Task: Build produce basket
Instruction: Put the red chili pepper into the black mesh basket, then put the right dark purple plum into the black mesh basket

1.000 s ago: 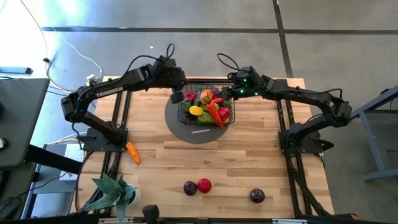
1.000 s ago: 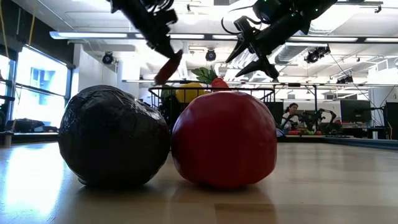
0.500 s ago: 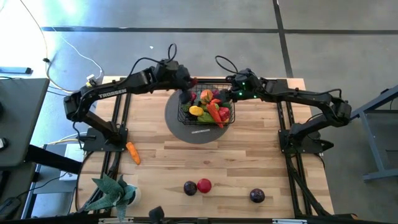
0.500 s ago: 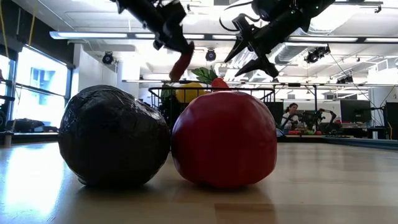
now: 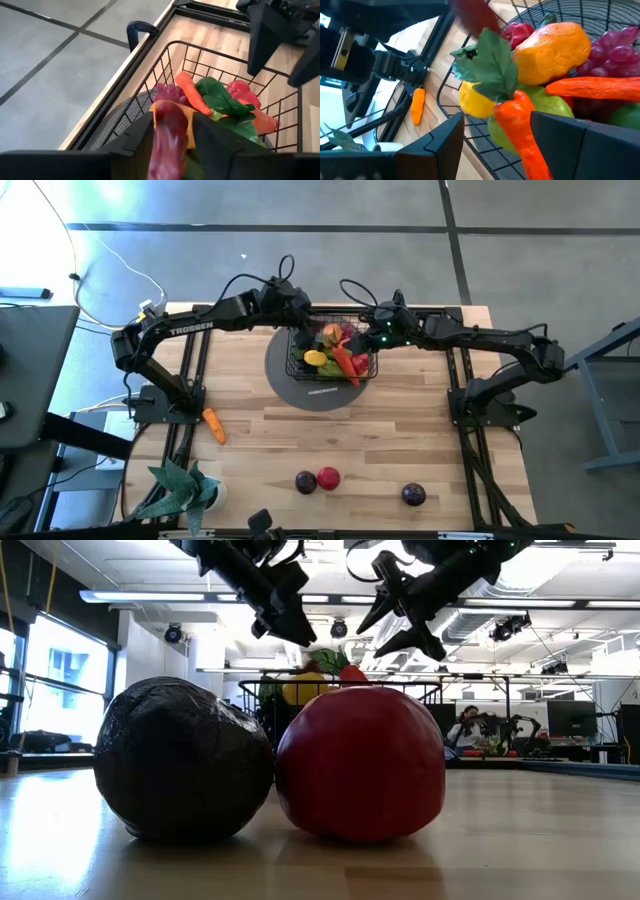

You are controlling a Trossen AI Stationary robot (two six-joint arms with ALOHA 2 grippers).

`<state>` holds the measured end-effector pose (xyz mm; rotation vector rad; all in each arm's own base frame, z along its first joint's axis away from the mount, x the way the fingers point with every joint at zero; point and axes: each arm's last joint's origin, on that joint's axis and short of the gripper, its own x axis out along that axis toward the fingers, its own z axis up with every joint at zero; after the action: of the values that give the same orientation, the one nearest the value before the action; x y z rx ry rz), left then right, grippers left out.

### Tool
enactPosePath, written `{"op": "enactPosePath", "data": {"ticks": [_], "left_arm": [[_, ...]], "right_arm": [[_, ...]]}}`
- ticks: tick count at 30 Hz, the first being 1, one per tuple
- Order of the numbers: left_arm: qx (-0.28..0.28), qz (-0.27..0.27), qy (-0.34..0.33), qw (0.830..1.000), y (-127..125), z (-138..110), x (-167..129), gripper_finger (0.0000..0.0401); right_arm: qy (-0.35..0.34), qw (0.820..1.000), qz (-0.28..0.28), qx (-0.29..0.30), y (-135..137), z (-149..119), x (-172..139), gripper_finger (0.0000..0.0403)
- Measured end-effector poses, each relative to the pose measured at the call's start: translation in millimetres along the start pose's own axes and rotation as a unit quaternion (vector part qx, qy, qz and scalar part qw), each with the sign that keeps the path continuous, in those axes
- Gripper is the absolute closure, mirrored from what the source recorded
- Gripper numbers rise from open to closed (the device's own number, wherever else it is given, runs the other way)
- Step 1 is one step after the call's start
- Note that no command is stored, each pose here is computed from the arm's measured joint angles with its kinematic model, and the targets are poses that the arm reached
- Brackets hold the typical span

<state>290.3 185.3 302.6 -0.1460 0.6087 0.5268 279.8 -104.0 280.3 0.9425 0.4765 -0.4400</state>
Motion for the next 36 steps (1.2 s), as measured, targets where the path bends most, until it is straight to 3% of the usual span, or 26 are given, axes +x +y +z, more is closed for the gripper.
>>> {"op": "enactPosePath", "data": {"ticks": [11,18,24,36], "left_arm": [[0.000,-0.001,0.001,1.000,0.2,0.3,-3.1,0.0200],[0.024,0.000,-0.013,1.000,-0.2,6.1,-34.6,0.0201],[0.027,-0.001,-0.016,1.000,-1.2,6.8,-63.9,0.0200],[0.047,-0.032,0.030,0.998,-18.5,-3.9,-90.8,0.0201]], "right_arm": [[0.001,1.000,-0.002,-0.016,10.7,-11.9,2.1,0.0192],[0.011,0.999,0.006,-0.041,24.4,-27.8,3.7,0.0192],[-0.004,0.995,0.024,-0.096,45.5,-47.4,2.9,0.0192],[0.126,0.987,0.039,-0.095,73.0,-115.8,-7.5,0.0192]]}}
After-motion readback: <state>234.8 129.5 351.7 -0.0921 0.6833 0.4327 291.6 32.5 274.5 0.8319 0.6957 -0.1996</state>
